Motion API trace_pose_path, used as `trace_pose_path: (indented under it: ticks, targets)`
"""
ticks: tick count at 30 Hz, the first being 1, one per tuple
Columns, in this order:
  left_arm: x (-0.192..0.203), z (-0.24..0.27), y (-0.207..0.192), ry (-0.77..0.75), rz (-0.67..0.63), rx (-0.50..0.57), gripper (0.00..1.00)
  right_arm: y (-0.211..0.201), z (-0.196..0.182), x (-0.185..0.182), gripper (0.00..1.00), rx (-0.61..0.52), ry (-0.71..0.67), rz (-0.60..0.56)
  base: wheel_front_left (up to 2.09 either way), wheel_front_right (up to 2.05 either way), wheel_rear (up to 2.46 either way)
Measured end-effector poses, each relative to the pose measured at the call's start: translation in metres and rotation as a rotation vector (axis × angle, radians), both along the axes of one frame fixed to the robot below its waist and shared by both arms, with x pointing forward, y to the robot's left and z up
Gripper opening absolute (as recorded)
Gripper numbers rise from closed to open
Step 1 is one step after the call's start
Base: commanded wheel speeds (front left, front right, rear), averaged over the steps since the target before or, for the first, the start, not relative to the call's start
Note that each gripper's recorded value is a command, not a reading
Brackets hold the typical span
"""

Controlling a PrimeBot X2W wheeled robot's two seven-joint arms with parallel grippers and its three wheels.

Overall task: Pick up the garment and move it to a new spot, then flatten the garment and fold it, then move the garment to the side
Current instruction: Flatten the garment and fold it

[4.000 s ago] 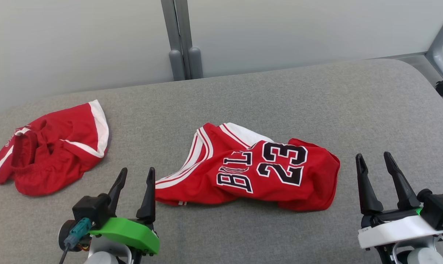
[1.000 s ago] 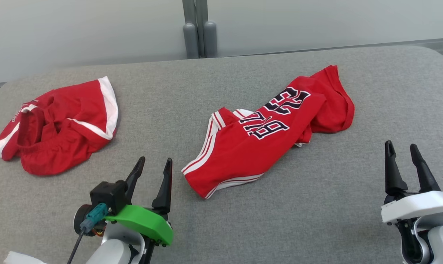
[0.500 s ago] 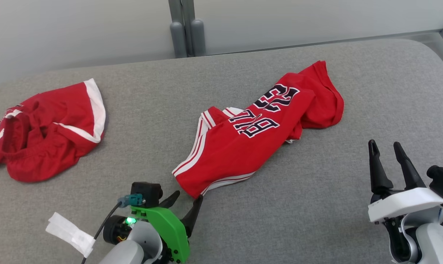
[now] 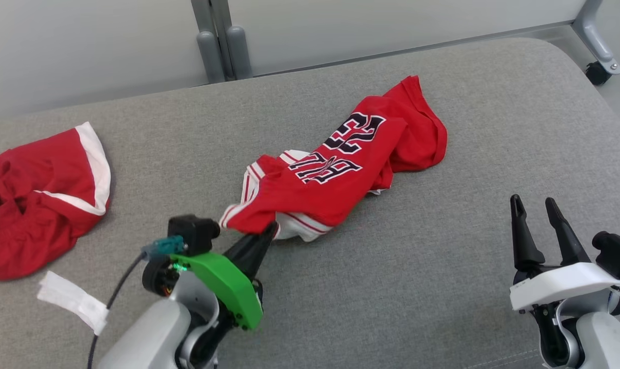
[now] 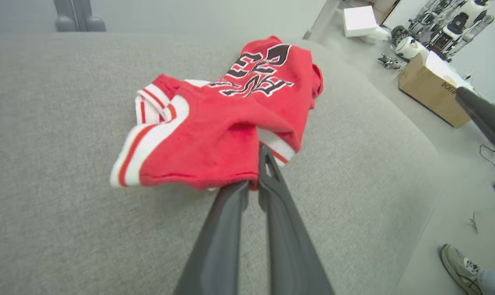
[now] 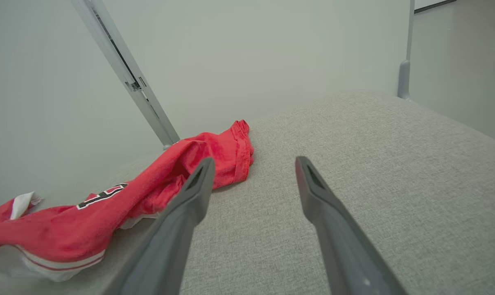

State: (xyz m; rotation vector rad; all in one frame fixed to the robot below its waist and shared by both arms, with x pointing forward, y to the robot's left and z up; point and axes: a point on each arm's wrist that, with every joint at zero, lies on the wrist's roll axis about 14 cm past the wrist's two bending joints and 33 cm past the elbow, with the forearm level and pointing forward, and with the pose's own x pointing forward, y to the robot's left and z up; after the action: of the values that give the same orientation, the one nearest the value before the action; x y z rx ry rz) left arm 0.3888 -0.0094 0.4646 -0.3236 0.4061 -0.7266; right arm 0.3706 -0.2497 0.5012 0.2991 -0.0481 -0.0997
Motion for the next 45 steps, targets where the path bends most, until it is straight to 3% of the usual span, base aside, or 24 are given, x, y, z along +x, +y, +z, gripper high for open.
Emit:
trace_pose_path:
  ticks: [3,6,8,15,19,21,22,27,33,41,45]
  targets:
    - [0.019,0.038,-0.004,-0.075,-0.012,-0.049,0.00,0.000,-0.002,-0.001,1.00,0.004,0.003,-0.004,0.00,0.00,0.00]
    - [0.045,0.066,-0.004,-0.162,-0.008,-0.024,0.00,0.000,-0.006,-0.001,1.00,0.013,0.014,-0.009,0.00,0.00,0.00]
    - [0.065,0.077,-0.005,-0.125,0.042,-0.082,0.00,0.001,-0.010,-0.001,1.00,0.016,0.027,-0.007,0.00,0.00,0.00]
    - [0.110,0.018,0.004,0.085,0.156,0.021,0.00,0.000,-0.016,0.001,1.00,0.017,0.053,-0.010,0.00,0.00,0.00]
    - [0.116,-0.011,-0.007,0.150,0.151,0.037,0.00,-0.002,-0.026,0.002,1.00,0.016,0.083,-0.015,0.00,0.00,0.00]
    - [0.115,-0.023,-0.013,0.171,0.146,0.039,0.86,-0.002,-0.029,0.003,1.00,0.015,0.094,-0.017,0.00,0.00,0.00]
    - [0.116,-0.026,-0.016,0.173,0.146,0.037,1.00,-0.002,-0.032,0.003,1.00,0.016,0.104,-0.017,0.00,0.00,0.00]
    - [0.120,-0.025,-0.012,0.104,0.164,0.057,1.00,-0.003,-0.035,0.002,1.00,0.017,0.111,-0.019,0.00,0.00,0.00]
    - [0.115,0.009,-0.013,-0.014,0.173,-0.002,1.00,0.001,-0.036,-0.006,1.00,0.025,0.109,-0.010,0.00,0.00,0.00]
    - [0.094,0.011,0.039,-0.077,0.272,-0.018,1.00,0.012,-0.025,-0.008,1.00,0.025,0.075,0.031,0.00,0.00,0.00]
    - [0.071,-0.014,0.048,-0.044,0.274,0.033,1.00,0.007,-0.026,-0.014,1.00,0.022,0.080,0.019,0.00,0.00,0.00]
